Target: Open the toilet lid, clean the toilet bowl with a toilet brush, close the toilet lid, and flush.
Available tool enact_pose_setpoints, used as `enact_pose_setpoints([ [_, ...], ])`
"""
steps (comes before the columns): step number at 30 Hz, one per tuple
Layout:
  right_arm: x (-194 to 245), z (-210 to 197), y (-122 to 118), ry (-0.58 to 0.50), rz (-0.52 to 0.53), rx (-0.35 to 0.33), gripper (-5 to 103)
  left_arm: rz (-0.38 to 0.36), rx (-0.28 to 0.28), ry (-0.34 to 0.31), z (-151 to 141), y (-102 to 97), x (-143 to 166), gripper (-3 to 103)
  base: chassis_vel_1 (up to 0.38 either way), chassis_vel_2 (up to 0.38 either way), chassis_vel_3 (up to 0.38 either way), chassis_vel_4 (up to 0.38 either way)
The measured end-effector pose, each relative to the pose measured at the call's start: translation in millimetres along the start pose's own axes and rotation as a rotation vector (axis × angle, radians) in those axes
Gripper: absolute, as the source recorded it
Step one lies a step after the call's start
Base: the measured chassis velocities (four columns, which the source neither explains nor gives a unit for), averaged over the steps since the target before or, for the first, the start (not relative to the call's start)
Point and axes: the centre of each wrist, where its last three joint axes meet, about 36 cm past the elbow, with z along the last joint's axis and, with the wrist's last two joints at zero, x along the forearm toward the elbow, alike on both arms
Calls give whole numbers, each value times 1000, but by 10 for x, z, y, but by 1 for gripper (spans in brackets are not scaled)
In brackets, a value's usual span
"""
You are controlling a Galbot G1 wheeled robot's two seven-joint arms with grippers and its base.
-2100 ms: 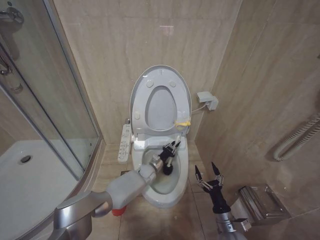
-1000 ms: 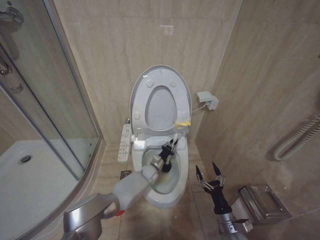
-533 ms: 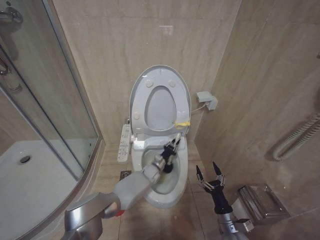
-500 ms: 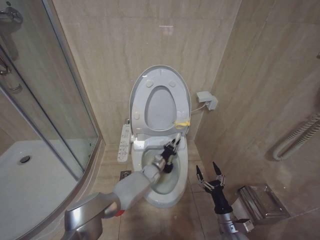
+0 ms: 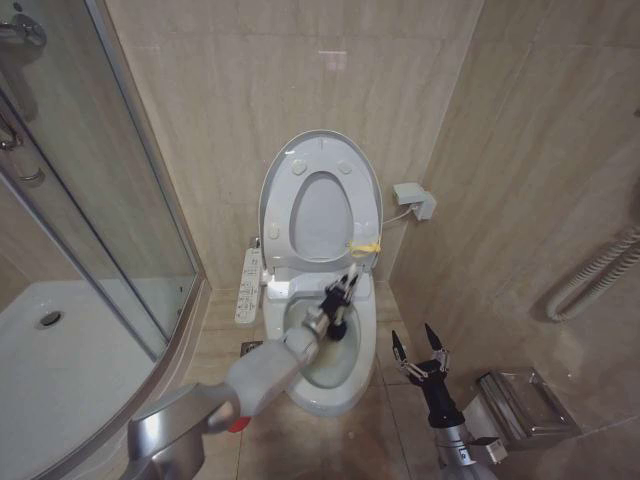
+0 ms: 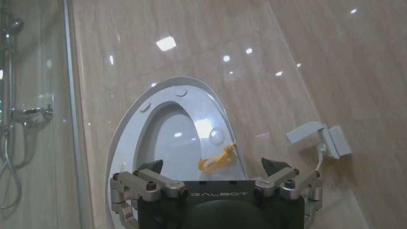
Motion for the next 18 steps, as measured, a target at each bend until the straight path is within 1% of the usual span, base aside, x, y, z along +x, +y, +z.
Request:
enact_pose_setpoints([
  [2,-3,-3,-9,0,-1,2,100,4,7,-16,-56,-26,-47,19,0,0,0,0],
  [5,3,9,-16,3,2,1,100,18,31,-86,-328,-119,-309,19,0,0,0,0],
  [7,3,13,-13,3,2,1,100,19,34,-94,-365,-134,-351,19,0,0,0,0],
  [10,1,20,-2,2,3,-2,100,16,32,-83,-331,-131,-348,19,0,0,0,0],
  [13,0,25,14,1,3,-5,100,1,17,-20,-90,-35,-118,19,0,0,0,0],
  [14,0,25,14,1,3,-5,100,1,17,-20,-90,-35,-118,19,0,0,0,0],
  [15,-1,25,14,1,3,-5,100,0,11,-10,-60,20,-47,19,0,0,0,0],
  [18,1,26,10,1,3,-4,100,5,13,-20,-117,78,-23,19,0,0,0,0],
])
